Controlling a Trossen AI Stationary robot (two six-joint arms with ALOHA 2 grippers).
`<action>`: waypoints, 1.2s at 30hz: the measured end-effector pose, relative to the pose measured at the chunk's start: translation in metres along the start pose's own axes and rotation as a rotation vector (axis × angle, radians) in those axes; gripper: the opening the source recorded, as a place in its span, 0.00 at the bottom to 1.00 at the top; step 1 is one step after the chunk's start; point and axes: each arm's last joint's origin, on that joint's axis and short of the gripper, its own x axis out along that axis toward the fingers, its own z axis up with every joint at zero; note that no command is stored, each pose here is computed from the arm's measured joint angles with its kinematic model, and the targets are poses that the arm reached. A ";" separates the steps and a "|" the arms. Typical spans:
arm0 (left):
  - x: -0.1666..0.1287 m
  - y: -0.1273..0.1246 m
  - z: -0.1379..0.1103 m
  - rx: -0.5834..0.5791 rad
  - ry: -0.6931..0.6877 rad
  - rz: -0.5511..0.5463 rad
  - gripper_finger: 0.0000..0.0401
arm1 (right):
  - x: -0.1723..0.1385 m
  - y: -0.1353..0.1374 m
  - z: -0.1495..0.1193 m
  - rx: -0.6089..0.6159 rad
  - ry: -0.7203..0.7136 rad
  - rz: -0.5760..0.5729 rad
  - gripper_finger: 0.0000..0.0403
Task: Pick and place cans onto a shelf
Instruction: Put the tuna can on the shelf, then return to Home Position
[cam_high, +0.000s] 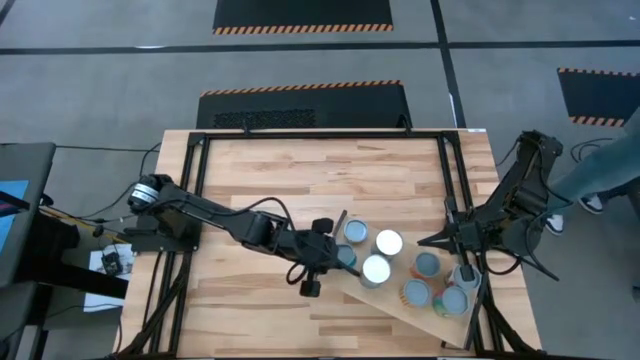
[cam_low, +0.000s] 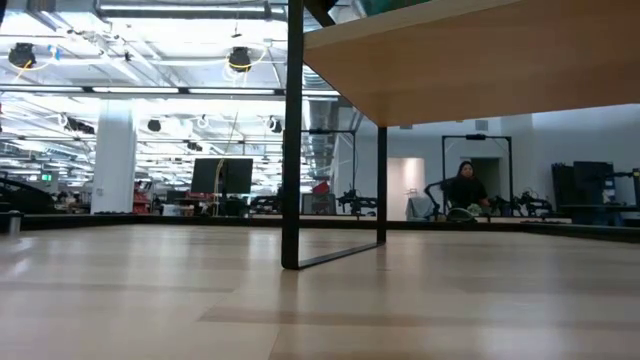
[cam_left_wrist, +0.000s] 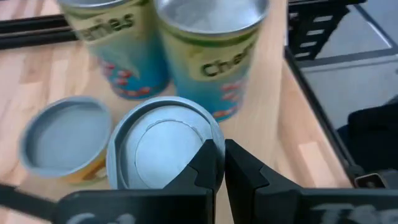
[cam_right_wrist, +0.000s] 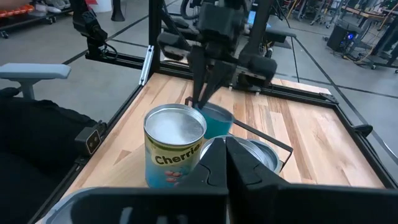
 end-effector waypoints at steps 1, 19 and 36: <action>0.002 0.000 0.000 0.001 0.001 -0.006 0.00 | 0.000 0.000 0.000 0.000 0.000 0.000 0.02; 0.018 -0.002 -0.008 0.010 0.045 -0.020 0.07 | 0.000 0.000 0.000 0.001 0.000 0.000 0.01; -0.044 -0.008 0.012 0.122 -0.108 -0.125 0.10 | 0.000 -0.001 -0.002 -0.025 0.018 -0.009 0.01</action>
